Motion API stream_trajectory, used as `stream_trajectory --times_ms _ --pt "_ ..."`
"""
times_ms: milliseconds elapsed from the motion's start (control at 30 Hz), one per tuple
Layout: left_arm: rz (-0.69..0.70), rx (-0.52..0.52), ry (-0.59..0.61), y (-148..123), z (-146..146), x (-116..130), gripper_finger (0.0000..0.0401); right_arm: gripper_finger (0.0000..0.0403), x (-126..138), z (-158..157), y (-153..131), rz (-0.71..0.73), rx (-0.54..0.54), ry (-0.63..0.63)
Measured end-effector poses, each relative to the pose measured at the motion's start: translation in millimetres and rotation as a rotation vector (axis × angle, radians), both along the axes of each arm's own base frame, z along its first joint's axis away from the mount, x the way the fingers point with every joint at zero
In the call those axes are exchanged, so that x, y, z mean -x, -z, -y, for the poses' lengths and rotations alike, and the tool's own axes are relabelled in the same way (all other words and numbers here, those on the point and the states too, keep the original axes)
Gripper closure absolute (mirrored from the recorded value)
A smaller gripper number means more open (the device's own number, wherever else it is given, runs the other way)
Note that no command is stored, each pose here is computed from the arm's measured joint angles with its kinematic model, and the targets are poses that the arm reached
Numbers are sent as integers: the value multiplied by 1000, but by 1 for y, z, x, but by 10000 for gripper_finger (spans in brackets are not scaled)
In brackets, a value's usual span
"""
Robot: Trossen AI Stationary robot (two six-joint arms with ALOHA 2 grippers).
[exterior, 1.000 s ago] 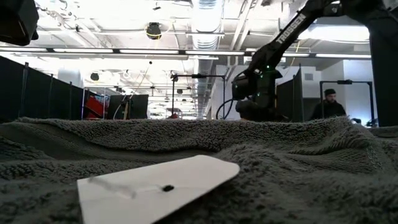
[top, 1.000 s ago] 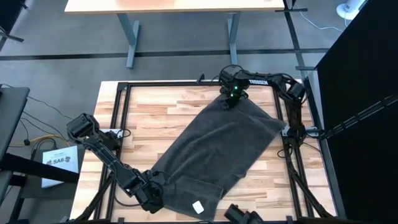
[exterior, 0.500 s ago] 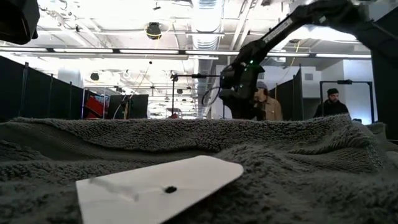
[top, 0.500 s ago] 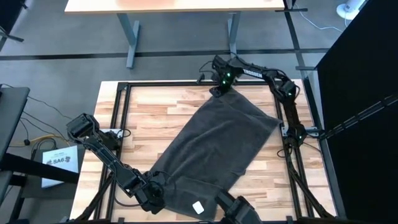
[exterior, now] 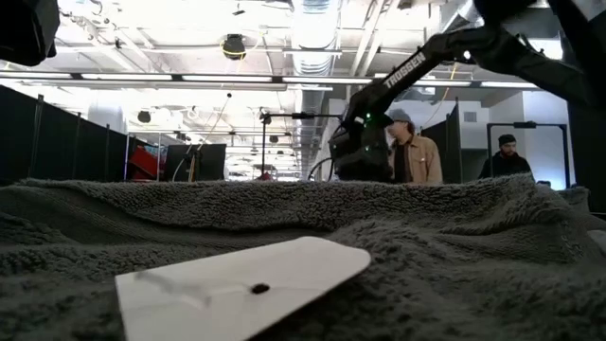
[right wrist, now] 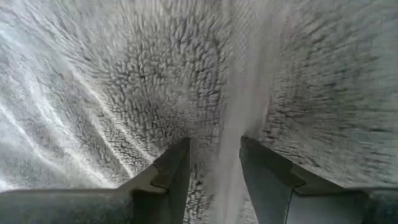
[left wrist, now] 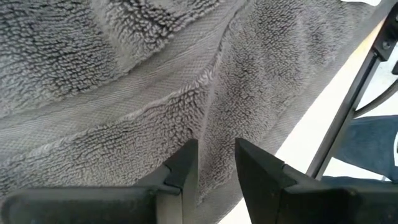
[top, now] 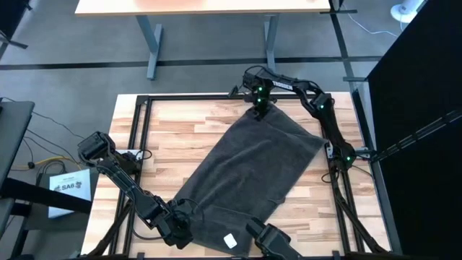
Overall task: Roll towel
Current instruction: Roll the black towel
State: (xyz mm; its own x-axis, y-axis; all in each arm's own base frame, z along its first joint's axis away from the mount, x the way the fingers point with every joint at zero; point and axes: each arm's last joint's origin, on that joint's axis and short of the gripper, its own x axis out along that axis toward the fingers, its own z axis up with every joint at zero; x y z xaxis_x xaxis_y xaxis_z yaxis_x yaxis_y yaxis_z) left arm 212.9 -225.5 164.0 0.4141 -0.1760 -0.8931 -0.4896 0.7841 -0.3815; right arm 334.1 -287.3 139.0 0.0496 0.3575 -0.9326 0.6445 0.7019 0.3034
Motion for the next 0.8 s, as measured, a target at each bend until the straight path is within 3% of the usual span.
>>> stream_trajectory --times_ms 233,567,700,800 --pt "-3 9 -16 0 0 0 310 276 -3 12 6 37 -70 -11" --pt "-13 32 -66 0 0 0 310 276 -42 46 -18 293 157 -17" --pt "-12 22 -51 0 -1 0 310 276 -48 38 -21 315 133 -75" --pt "-16 -6 19 0 -2 -1 310 278 -44 18 -51 321 112 -182"
